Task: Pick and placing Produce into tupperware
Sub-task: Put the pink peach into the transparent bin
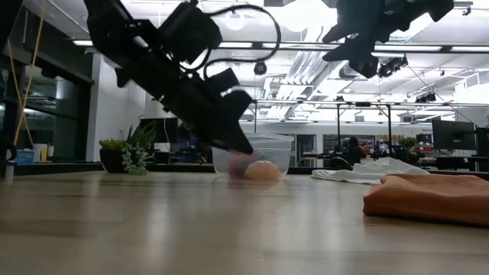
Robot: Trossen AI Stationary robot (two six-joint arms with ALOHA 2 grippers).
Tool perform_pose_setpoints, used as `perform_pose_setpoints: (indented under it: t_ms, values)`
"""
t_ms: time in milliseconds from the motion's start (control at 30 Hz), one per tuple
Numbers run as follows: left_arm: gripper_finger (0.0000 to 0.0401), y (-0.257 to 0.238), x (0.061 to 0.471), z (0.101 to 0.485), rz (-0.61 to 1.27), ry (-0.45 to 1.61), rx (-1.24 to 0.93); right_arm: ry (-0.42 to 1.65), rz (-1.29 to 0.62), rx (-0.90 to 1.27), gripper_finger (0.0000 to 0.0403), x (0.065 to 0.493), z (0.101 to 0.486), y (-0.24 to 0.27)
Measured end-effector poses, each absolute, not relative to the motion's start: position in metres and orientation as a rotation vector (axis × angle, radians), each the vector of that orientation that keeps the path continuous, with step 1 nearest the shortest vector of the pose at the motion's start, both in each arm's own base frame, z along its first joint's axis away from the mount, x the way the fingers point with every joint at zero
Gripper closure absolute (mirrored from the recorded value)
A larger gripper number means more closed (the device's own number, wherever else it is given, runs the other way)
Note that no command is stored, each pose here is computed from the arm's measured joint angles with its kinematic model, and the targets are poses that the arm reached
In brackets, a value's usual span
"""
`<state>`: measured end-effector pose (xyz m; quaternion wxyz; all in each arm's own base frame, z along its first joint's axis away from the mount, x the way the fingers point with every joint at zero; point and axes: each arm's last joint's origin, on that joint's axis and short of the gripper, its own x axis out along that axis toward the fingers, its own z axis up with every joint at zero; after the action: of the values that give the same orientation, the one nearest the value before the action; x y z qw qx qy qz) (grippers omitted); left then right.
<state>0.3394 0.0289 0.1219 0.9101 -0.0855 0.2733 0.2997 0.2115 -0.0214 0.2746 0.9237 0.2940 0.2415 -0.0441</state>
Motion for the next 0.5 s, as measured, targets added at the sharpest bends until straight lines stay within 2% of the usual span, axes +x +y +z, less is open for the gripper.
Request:
perform_pose_setpoints:
  t_ms: [500]
  values:
    - [0.0265,0.029,0.316,0.175,0.651,0.553,-0.160,0.462,-0.081,0.599,0.0259,0.213,0.278,-0.022]
